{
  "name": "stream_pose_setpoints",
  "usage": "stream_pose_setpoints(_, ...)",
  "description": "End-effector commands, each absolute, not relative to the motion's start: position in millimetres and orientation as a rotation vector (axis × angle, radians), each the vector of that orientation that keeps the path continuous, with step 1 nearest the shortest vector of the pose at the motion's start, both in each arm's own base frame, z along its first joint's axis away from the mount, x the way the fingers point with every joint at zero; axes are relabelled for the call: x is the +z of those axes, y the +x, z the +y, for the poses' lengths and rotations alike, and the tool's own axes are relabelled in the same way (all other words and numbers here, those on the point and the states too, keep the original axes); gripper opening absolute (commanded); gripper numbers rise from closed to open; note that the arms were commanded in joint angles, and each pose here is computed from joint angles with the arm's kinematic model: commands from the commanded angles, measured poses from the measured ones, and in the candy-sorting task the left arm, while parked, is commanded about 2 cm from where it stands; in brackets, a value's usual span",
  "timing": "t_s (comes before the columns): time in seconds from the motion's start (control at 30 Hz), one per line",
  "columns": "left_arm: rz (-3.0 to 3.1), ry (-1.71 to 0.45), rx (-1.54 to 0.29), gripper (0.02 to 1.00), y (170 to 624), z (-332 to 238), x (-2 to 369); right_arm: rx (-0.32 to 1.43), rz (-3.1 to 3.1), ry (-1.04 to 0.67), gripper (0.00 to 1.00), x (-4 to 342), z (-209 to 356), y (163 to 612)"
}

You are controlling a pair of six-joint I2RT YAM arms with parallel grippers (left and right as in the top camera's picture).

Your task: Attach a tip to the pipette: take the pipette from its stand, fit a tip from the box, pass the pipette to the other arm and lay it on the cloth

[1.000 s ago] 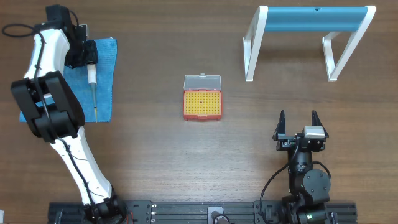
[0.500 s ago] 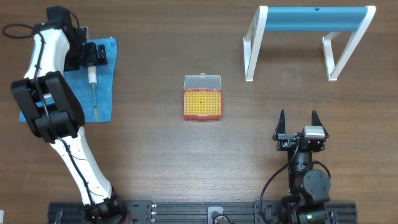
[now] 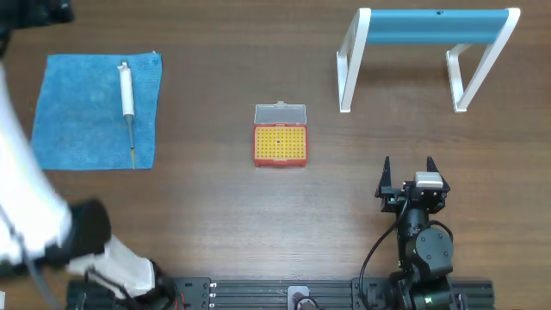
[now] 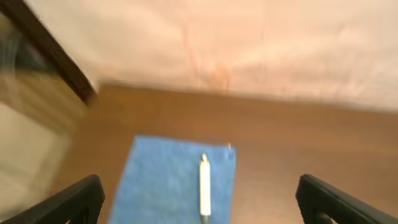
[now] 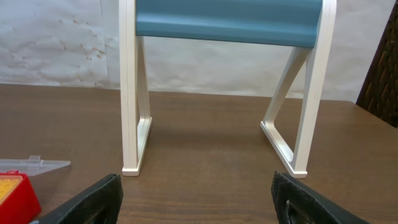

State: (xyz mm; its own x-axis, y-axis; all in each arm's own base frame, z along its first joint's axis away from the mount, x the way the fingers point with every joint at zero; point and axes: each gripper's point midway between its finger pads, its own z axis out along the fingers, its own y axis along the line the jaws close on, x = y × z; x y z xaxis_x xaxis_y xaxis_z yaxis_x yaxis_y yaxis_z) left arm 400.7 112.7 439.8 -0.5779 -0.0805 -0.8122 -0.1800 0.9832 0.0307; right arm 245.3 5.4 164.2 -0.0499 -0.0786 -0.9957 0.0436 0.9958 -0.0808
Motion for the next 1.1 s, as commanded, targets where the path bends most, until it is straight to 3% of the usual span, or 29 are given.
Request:
stream_pose_setpoints(0.03, 1.917, -0.196, 0.111, 0.998, 270.2, 67.4, 526.0, -0.091, 1.621, -0.024, 0.790, 162.2, 5.9, 245.4)
stream_pose_setpoints(0.07, 1.887, -0.171, 0.104, 1.000, 240.4, 52.2, 525.8, -0.091, 1.621, -0.024, 0.792, 162.2, 5.9, 245.4)
stream_pose_setpoints(0.13, 1.947, -0.147, 0.082, 0.998, 184.4, 29.3, 491.5, -0.091, 1.621, -0.024, 0.790, 162.2, 5.9, 245.4)
stream_pose_setpoints(0.2, 1.933, -0.218, 0.206, 0.996, 122.5, 33.3, 470.1, -0.091, 1.621, -0.024, 0.790, 162.2, 5.9, 245.4)
stream_pose_setpoints(0.3, 1.852, -0.245, 0.262, 0.998, 93.3, 34.2, 460.9, -0.091, 1.621, -0.024, 0.790, 162.2, 5.9, 245.4)
stream_pose_setpoints(0.4, 1.752, -0.217, 0.250, 0.998, 100.1, 31.8, 448.3, -0.091, 1.621, -0.024, 0.790, 162.3, 5.8, 245.3)
stream_pose_setpoints(0.57, 1.333, -0.090, 0.182, 0.996, 156.4, 27.2, 419.7, -0.090, 1.621, -0.024, 0.792, 162.2, 5.9, 245.4)
stream_pose_setpoints(0.77, 1.189, 0.048, 0.039, 0.998, 219.3, 3.3, 328.5, -0.091, 1.621, -0.024, 0.790, 162.3, 5.8, 245.3)
stream_pose_setpoints(1.1, 1.307, 0.013, -0.052, 0.998, 237.9, -1.7, 239.1, -0.091, 1.621, -0.024, 0.790, 162.3, 5.8, 245.3)
